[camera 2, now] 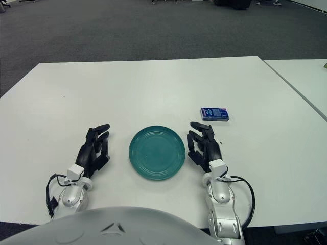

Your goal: Put the gum into the plate.

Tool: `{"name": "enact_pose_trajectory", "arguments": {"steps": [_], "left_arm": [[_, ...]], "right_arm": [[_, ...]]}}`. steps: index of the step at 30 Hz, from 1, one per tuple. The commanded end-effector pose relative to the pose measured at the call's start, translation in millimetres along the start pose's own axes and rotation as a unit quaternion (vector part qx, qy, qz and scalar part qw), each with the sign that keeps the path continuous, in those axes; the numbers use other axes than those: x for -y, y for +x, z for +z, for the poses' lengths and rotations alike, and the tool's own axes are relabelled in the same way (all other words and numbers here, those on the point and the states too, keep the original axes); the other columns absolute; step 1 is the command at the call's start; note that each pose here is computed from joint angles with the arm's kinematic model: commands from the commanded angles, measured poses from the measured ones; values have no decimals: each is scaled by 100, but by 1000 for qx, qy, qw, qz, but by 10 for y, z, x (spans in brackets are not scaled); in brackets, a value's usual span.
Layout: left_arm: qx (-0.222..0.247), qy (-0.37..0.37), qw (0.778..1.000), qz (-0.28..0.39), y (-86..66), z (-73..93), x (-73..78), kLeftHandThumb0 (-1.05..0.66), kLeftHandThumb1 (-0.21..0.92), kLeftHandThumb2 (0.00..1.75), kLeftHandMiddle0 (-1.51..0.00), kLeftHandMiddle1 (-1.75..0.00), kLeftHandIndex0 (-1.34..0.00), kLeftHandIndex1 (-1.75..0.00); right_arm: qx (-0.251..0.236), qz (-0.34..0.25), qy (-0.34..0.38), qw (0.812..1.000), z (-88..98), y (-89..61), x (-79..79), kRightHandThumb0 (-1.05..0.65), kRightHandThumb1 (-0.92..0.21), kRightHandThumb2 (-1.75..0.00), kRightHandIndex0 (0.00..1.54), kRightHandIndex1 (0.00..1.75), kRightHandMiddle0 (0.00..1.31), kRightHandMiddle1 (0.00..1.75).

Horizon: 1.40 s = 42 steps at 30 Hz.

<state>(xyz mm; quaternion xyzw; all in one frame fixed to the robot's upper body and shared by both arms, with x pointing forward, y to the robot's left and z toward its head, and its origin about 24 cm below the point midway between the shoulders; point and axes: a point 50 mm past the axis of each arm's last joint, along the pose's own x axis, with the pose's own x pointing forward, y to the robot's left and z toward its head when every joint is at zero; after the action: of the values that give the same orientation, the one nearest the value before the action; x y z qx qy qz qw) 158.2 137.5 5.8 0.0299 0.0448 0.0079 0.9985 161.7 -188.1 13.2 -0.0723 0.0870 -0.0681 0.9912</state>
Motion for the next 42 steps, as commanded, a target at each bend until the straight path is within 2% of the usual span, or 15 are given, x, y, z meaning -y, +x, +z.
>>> {"name": "enact_pose_trajectory", "arguments": {"steps": [1, 24, 28, 32, 34, 37, 42], "left_arm": [[-8, 6, 1000, 0, 10, -31, -18, -78, 92, 80, -26, -57, 0, -109], [-7, 4, 1000, -1, 10, -34, -20, -77, 92, 80, -25, -57, 0, -110], [-7, 4, 1000, 0, 14, -30, -15, -78, 92, 81, -25, -57, 0, -110], [-7, 4, 1000, -1, 18, -35, -11, -78, 92, 81, -26, -57, 0, -110], [-6, 5, 1000, -1, 19, -39, -8, -78, 92, 81, -26, -58, 0, -110], [-5, 7, 1000, -2, 17, -44, -4, -79, 92, 82, -26, -58, 0, -110], [-6, 5, 1000, -4, 15, -41, 11, -78, 92, 82, -26, -57, -1, -111]], "right_arm": [[-40, -3, -4, 999, -124, -38, 18, -63, -92, -64, 35, 34, 0, 105], [-39, -3, -6, 999, -105, -32, 22, -64, -92, -65, 35, 34, 2, 106], [-29, -7, -3, 1000, -47, 6, 38, -63, -92, -64, 36, 35, 2, 106], [32, -20, -41, 998, 189, 148, 118, -64, -92, -63, 36, 34, 0, 105], [78, -35, -111, 990, 300, 208, 230, -67, -92, -63, 36, 34, 0, 104], [141, -62, -220, 963, 466, 301, 380, -72, -92, -62, 36, 34, 0, 105], [204, -91, -326, 919, 638, 455, 513, -78, -92, -61, 35, 33, 0, 106]]}}
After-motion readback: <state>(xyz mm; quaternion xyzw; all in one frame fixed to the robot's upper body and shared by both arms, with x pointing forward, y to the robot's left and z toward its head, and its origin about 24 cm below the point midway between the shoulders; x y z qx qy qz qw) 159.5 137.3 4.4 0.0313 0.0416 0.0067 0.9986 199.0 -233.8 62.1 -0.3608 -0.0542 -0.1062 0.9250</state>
